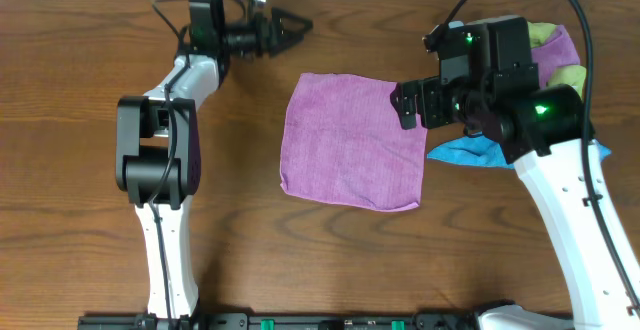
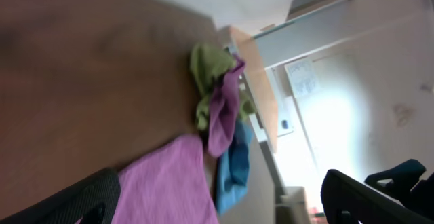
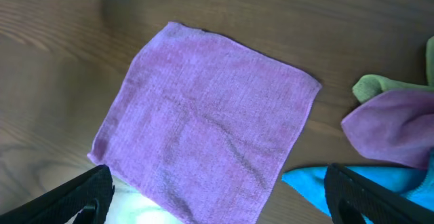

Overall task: Fold the cloth
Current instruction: 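Lift the left gripper away from the towel toward the back, then move both grippers down onto the pink towel's far edge corners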

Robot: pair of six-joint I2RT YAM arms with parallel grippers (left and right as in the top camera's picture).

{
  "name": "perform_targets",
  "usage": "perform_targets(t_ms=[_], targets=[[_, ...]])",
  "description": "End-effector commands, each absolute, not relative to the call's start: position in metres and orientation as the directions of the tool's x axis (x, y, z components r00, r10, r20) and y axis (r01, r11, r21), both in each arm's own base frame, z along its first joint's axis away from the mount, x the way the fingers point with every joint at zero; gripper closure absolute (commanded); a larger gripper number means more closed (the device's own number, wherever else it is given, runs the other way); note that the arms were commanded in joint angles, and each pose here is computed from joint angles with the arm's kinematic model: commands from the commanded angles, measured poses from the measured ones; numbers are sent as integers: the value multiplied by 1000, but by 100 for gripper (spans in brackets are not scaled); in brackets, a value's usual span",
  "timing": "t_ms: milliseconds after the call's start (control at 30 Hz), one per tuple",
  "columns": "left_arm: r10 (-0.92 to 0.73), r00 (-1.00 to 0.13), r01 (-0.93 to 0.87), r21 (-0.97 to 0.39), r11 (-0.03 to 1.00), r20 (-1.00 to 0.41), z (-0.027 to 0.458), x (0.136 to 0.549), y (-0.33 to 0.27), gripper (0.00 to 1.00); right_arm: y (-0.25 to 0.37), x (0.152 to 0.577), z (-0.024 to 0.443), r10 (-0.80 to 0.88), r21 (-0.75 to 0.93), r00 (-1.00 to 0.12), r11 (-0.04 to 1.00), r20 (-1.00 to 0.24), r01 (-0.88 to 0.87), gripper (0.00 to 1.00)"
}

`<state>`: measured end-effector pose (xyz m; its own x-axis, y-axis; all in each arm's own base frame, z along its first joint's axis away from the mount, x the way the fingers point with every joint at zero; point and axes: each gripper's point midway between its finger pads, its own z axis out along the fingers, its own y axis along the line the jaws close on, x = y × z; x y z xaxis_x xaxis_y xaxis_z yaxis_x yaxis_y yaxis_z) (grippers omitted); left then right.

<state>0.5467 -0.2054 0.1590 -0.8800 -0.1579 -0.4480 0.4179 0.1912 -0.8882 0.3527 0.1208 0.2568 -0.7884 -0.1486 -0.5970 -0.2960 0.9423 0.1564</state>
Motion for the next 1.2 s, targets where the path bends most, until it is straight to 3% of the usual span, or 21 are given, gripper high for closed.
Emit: perform_targets(t_ms=[0,133,267,333,467,600,733,933,1167], targets=[[-185,-741,603,-762,236,-645,223,563,-191,4,119,352,265,-145,140,-776,947,-613,-288,1],[-267,-628,616,-677,403,-731,222,596,-158,4,119,351,263,-146,141,-781,948,-608,-287,1],[-293,-560,422,-571,704,-775,178,633,-115,4,119,351,264,-145,141,-780,948,-608,-286,1],[-263,-573,355,-525,774,-776,159,635,-107,4,119,351,263,-146,141,-782,948,-607,-286,1],[-174,-696,333,-528,781,-697,127,608,-127,4,119,351,263,-139,145,-785,949,-604,-280,1],[-30,-760,348,-444,826,-650,113,577,-154,4,115,352,261,-139,126,-786,956,-602,-266,1],[63,-796,319,-329,889,-602,126,545,-164,4,112,355,256,-142,112,-795,960,-590,-255,1],[182,-824,375,-277,885,-536,167,482,-185,4,98,356,248,-164,48,-802,971,-575,-233,1],[299,-896,386,-242,890,-328,146,411,-202,1,71,354,199,-100,92,-856,981,-506,-169,1]])
